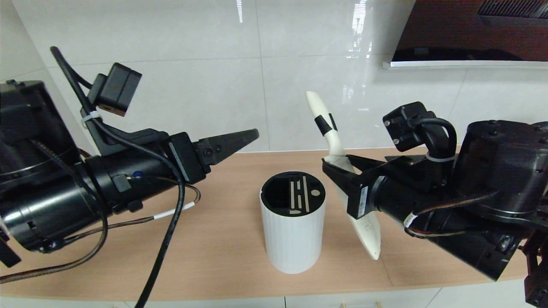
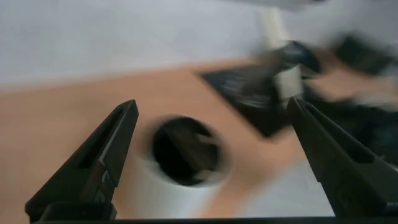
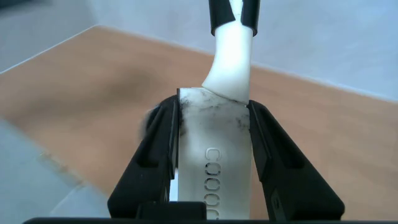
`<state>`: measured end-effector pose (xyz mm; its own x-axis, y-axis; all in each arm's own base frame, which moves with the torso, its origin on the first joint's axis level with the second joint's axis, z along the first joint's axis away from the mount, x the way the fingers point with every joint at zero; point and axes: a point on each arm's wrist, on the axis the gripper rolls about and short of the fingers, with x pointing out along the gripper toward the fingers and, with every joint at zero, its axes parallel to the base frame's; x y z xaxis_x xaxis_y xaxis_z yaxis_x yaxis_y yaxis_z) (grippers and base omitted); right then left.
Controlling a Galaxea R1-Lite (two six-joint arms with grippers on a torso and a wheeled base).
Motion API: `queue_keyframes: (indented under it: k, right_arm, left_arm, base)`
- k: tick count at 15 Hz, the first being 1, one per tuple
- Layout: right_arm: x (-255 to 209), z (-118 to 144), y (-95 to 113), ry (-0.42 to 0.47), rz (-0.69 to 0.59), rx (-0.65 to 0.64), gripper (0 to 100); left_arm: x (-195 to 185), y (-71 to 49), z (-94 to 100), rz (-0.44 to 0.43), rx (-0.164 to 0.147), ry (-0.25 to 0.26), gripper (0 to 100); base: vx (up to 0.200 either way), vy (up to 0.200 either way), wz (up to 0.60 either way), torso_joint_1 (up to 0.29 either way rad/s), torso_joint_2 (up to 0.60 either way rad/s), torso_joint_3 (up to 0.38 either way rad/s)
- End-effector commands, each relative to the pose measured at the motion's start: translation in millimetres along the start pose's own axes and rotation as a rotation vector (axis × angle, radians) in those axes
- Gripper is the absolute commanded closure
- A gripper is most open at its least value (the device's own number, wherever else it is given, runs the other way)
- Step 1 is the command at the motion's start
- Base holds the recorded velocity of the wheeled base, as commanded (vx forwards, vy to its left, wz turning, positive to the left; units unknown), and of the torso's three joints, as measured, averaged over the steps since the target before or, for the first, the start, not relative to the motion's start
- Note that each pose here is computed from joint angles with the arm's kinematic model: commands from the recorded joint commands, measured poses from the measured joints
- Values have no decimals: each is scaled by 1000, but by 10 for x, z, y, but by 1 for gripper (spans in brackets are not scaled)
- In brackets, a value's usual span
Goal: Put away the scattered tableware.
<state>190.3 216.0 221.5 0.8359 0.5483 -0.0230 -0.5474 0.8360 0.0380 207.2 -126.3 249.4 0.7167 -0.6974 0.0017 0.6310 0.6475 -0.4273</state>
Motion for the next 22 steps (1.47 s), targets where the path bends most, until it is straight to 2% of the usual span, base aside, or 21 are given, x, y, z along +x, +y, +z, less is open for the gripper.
queue_keyframes:
  k: [1, 2, 3, 4, 8, 9, 12, 14, 17, 22]
  right_arm:
    - [43, -88, 86, 28, 25, 6, 100]
    - [51, -105, 93, 33, 30, 15, 100]
    - [46, -114, 129, 35, 43, 19, 100]
    - [28, -113, 181, 30, 62, 25, 100]
    - [13, -138, 281, 35, 95, 30, 100]
    - [21, -181, 342, 49, 111, 25, 100]
    - [9, -234, 435, 65, 139, 18, 100]
    - [-5, -253, 438, 71, 142, 14, 100]
    - [-39, -282, 502, 82, 166, 9, 100]
    - [-53, -294, 520, 85, 173, 7, 100]
  left_arm:
    - [115, -20, -72, -73, -66, 53, 0]
    - [148, -5, -102, -100, -92, 66, 0]
    - [221, 32, -152, -98, -101, 83, 0]
    - [291, 71, -197, -94, -101, 87, 0]
    - [477, 142, -366, -133, -91, 48, 0]
    - [504, 108, -396, -162, -80, 22, 0]
    - [534, 21, -459, -184, -79, 29, 0]
    - [538, 23, -505, -186, -82, 43, 0]
    - [539, 2, -523, -210, -70, 15, 0]
    - [576, 27, -565, -206, -72, 21, 0]
  base:
    - [0, 0, 0, 0, 0, 0]
    - [0, 0, 0, 0, 0, 0]
    - [0, 0, 0, 0, 0, 0]
    - [0, 0, 0, 0, 0, 0]
    - [0, 0, 0, 0, 0, 0]
    - [0, 0, 0, 0, 0, 0]
    - [0, 0, 0, 0, 0, 0]
    - [0, 0, 0, 0, 0, 0]
    - [0, 0, 0, 0, 0, 0]
    - [0, 0, 0, 0, 0, 0]
